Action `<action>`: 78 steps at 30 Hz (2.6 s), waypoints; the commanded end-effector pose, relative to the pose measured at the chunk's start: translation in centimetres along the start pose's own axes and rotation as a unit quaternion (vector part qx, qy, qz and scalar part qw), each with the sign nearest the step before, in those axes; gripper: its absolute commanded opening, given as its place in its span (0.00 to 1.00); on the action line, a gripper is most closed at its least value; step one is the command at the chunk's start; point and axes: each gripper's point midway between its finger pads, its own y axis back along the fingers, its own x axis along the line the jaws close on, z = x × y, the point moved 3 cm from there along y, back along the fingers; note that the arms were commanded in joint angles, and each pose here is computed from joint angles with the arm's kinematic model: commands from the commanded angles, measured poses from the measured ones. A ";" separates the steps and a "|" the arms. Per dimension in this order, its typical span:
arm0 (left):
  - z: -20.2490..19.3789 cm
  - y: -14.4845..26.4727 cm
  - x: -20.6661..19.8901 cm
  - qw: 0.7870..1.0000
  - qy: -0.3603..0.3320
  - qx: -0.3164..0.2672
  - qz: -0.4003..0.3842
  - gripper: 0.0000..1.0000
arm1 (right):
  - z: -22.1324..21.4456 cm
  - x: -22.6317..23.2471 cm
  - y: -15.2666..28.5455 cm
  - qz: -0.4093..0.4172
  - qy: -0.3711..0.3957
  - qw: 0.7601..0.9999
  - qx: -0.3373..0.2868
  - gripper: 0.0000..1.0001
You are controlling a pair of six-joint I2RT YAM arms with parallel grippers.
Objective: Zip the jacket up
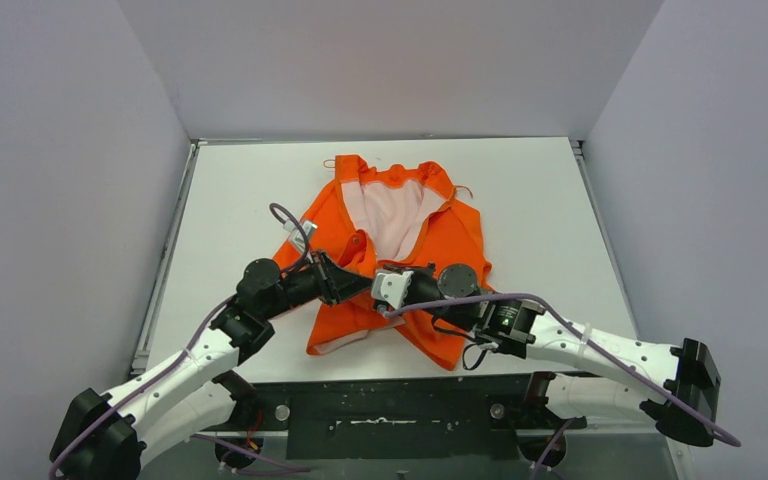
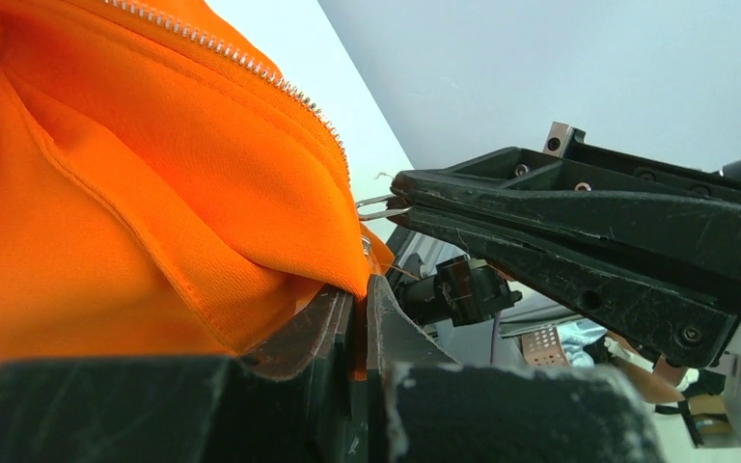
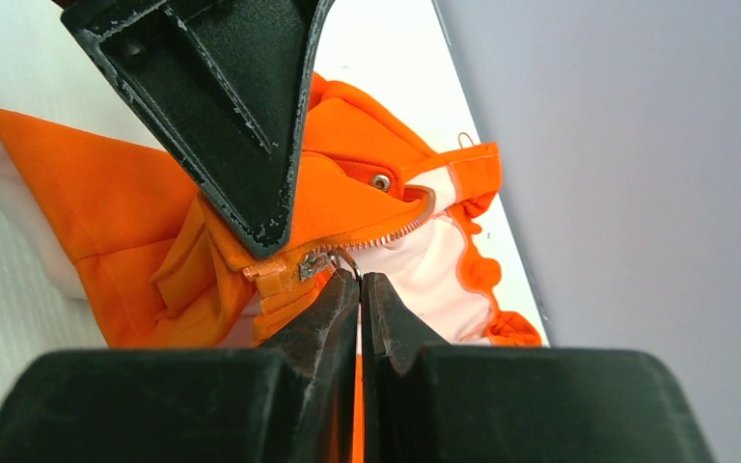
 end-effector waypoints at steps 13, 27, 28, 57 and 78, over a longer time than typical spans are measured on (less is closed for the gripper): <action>0.5 0.3 -3.1 0.997 -0.035 0.018 -0.065 0.00 | 1.6 -5.1 -0.7 -0.096 -0.033 0.995 -0.006 0.00; 0.1 0.6 -3.3 0.997 -0.031 0.029 -0.072 0.00 | 0.3 -8.6 -1.2 -0.205 -0.037 0.977 0.040 0.00; 0.0 0.6 -3.4 0.996 -0.031 0.030 -0.072 0.00 | 0.2 -9.0 -1.1 -0.217 -0.037 0.975 0.044 0.00; -3.8 2.2 1.5 0.996 0.010 0.084 0.029 0.00 | -1.9 -23.4 7.2 -0.482 -0.021 0.864 0.141 0.00; -5.4 3.9 6.0 0.984 0.066 0.057 0.152 0.00 | -7.2 -35.0 15.1 -0.570 -0.037 0.798 0.192 0.00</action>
